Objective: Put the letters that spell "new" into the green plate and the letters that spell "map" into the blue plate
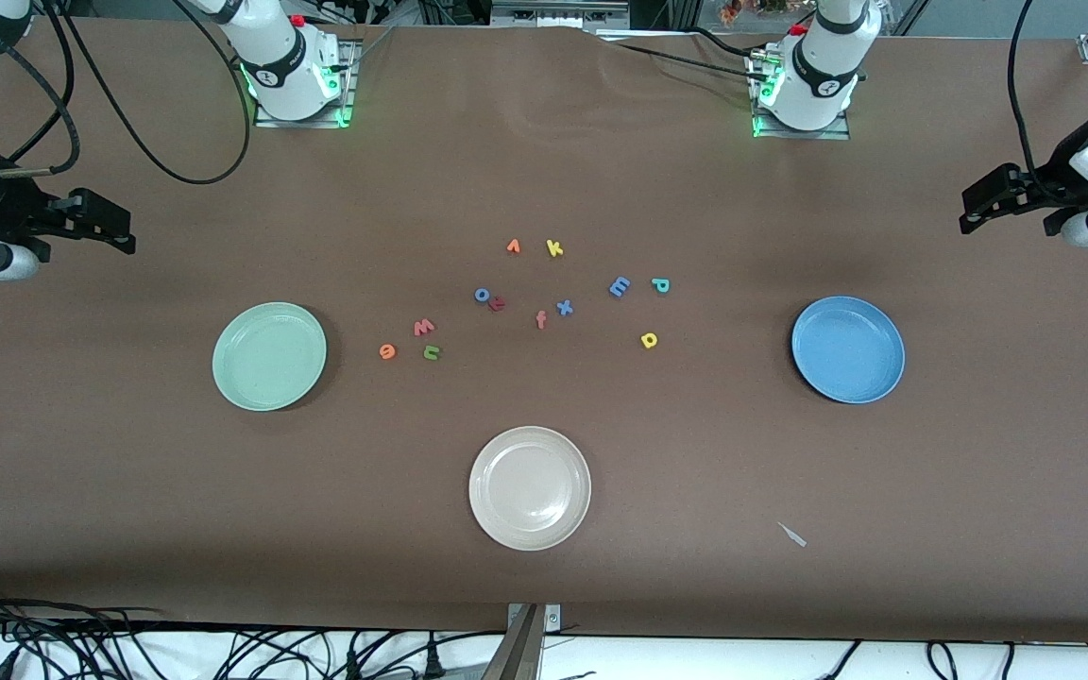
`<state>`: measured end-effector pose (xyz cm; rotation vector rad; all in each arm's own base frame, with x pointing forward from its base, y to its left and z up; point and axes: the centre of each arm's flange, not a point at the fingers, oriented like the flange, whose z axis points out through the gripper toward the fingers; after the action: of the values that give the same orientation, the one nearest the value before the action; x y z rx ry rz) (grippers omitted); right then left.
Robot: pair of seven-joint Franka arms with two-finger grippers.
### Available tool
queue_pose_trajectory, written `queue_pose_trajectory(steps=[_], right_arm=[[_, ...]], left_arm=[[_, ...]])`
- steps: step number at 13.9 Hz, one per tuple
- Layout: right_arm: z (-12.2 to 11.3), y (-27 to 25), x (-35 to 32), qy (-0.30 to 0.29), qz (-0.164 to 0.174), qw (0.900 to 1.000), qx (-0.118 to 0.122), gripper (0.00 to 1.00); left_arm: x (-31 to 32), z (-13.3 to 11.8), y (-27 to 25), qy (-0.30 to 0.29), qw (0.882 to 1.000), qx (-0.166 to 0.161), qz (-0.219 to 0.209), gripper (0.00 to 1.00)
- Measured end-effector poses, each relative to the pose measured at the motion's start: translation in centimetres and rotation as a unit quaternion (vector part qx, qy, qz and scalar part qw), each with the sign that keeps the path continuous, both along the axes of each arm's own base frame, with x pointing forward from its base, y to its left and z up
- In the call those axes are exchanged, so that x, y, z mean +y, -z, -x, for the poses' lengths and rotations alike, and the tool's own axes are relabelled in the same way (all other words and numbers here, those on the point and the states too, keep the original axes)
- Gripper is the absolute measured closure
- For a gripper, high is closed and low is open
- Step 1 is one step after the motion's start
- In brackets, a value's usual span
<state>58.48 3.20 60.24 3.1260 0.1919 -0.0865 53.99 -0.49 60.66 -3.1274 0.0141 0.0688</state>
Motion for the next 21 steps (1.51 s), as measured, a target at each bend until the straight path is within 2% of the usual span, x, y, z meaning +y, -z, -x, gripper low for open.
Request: queue_pose_trajectory(steps=[21], right_arm=[[0.07,0.24,0.05,-0.001,0.000,1.000,0.007,0.00]], left_arm=[[-0.01,0.00,0.00,0.000,1.000,0.000,0.000,0.00]])
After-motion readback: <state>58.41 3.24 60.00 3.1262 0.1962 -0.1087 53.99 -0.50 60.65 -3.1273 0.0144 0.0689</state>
